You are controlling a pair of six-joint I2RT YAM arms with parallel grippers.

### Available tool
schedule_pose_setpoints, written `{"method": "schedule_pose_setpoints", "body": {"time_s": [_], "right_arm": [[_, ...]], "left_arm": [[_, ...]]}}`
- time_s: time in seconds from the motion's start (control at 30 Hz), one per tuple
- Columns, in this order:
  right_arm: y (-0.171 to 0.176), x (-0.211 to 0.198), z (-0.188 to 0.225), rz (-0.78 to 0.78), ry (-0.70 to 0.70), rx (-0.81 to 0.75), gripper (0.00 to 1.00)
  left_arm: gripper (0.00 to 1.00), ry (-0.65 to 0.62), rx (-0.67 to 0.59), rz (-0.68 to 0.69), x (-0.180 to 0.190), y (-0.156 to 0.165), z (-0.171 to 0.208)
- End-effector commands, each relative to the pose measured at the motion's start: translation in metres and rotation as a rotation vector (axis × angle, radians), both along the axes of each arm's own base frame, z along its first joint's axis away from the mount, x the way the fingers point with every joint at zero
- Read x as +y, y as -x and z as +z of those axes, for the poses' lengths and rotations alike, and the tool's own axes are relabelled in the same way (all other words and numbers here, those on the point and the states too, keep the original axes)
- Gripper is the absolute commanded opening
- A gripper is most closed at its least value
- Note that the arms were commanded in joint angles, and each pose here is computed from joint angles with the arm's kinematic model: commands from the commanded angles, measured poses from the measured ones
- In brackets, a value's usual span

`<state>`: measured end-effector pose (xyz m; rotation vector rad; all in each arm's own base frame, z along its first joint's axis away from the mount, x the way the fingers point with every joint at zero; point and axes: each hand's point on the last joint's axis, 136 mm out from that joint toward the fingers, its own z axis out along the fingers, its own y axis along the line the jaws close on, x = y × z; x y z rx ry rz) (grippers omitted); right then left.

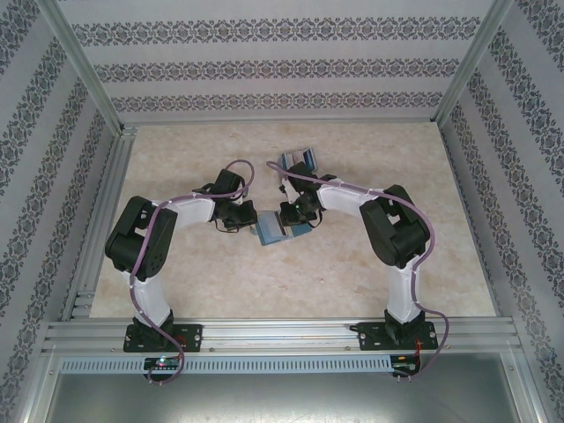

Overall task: Put the credit cards into the card holder
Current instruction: Insert the credit card into the card slot.

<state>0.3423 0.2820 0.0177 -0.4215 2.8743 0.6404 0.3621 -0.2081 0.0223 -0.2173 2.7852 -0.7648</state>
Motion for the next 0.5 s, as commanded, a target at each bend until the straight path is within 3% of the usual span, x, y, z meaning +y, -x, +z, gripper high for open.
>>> {"method": "schedule_pose_setpoints", "body": {"time_s": [0.0,0.07,0.27,0.47], "right_arm": [[0.015,0.002,-0.006,0.009,-0.015,0.044,0.12],[0.017,0.001,-0.009,0.002,-0.018,0.047,0.12],[0.015,-0.001,-0.016,-0.012,-0.016,0.060,0.12],[0.015,-0.003,-0.019,-0.028,-0.017,0.068,0.12]], "left_arm": [[0.14,0.049,-0.017,-0.035,-0.015,-0.002,0.025],[0.21,0.047,-0.047,-0.042,-0.015,-0.004,0.042],[0.31,0.045,-0.102,-0.042,-0.011,-0.004,0.082],[0.40,0.081,0.012,-0.040,-0.012,0.021,0.079]]}}
